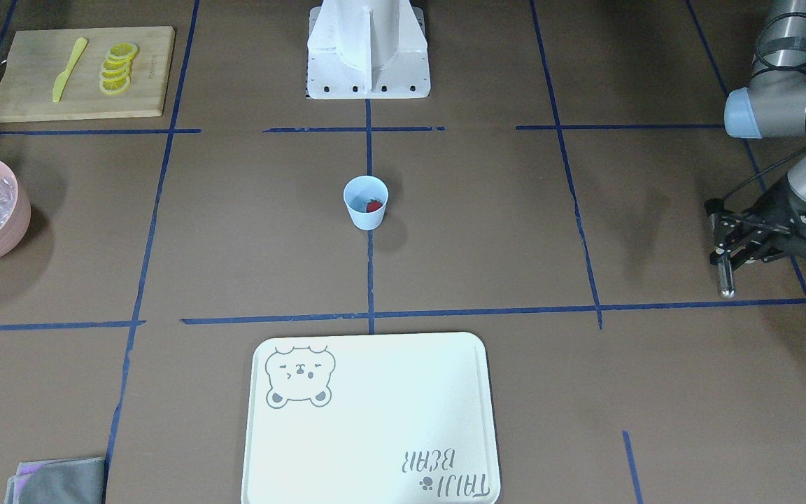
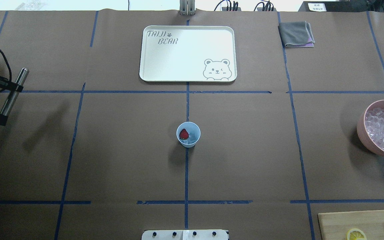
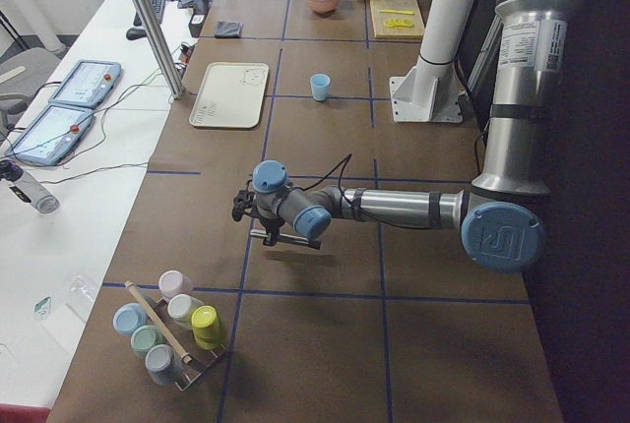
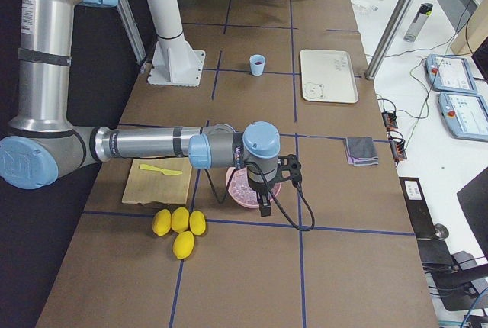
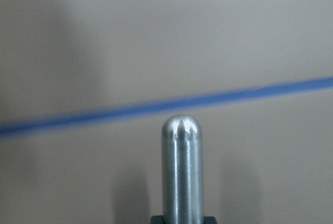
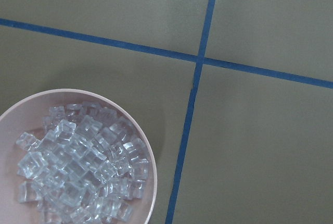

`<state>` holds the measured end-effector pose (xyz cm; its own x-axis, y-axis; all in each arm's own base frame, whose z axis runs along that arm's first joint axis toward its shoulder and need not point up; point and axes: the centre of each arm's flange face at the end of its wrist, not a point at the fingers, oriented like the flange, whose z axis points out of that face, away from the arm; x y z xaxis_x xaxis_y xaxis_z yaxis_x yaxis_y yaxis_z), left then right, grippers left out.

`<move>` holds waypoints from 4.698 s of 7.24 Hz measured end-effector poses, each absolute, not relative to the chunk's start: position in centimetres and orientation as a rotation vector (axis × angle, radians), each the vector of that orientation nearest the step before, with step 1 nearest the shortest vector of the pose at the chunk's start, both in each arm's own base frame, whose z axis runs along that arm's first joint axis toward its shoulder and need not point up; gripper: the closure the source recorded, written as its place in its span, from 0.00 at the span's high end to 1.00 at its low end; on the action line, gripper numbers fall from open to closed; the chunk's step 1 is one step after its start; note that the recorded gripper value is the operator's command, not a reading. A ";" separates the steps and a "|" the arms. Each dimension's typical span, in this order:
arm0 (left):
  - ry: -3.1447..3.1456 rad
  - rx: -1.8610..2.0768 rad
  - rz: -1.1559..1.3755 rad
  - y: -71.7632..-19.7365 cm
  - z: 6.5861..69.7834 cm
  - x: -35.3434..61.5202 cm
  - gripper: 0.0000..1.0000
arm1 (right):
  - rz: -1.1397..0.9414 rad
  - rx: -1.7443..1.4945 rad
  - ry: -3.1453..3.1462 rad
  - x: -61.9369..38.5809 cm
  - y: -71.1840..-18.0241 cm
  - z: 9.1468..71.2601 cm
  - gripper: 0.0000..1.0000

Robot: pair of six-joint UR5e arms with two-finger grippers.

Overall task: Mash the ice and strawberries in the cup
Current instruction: 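Lift the muddler upright and carry it over the cup with the left gripper, then press the muddler down into the cup onto the ice and strawberry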

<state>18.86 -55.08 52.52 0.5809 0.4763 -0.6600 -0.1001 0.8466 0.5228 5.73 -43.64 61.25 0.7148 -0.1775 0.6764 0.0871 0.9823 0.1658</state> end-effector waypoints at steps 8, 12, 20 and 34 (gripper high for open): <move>1.249 1.419 0.726 -55.3 22.8 27.1 0.00 | -0.147 0.127 -0.763 5.7 -43.8 61.1 0.99; 1.468 1.683 0.588 -44.2 20.3 41.8 0.00 | -0.146 0.131 -0.768 5.7 -43.7 60.8 0.99; 1.456 1.779 0.540 -37.1 24.7 51.7 0.00 | -0.147 0.131 -0.768 5.7 -43.7 60.9 0.99; 1.424 1.674 0.394 -40.7 22.1 49.3 0.00 | -0.145 0.141 -0.768 5.9 -43.6 60.4 0.99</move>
<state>49.33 -40.72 22.09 0.2928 0.9114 -0.2891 0.6328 0.0420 0.7732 5.94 -43.64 60.40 0.7106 -0.1813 0.6798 0.0785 0.9806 0.1795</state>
